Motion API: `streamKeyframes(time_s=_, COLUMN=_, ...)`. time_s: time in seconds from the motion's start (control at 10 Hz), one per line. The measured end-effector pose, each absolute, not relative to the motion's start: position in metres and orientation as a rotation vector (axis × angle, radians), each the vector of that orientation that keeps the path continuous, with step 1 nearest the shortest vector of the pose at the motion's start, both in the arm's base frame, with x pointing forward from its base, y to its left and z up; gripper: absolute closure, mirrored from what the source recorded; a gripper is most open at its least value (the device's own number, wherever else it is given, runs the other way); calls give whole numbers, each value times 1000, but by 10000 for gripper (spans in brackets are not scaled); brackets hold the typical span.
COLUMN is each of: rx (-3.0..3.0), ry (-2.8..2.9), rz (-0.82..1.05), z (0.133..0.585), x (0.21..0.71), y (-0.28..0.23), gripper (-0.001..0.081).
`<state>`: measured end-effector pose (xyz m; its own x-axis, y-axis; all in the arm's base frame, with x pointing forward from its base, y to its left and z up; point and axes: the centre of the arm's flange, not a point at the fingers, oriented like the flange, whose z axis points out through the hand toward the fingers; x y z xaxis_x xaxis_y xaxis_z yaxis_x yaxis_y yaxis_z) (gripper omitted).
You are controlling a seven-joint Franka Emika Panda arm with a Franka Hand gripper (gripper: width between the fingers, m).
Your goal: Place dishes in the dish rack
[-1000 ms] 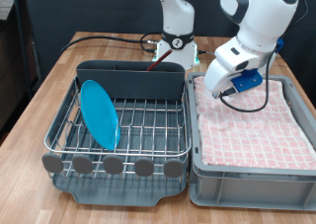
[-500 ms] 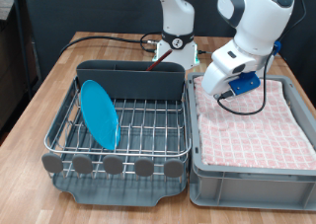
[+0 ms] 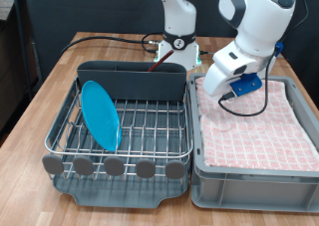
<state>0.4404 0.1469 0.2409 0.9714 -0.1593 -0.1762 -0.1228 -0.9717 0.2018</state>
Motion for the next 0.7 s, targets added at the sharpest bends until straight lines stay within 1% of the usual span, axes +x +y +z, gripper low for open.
streamKeyframes(time_s=0.1, rx=2930, ry=-213, rz=-285, z=241, x=441, y=147, gripper=735)
streamKeyframes(time_s=0.4, rx=2927, ry=-228, rz=-300, z=249, x=443, y=148, gripper=735)
streamKeyframes(time_s=0.7, rx=2925, ry=-237, rz=-286, z=272, x=450, y=148, gripper=735)
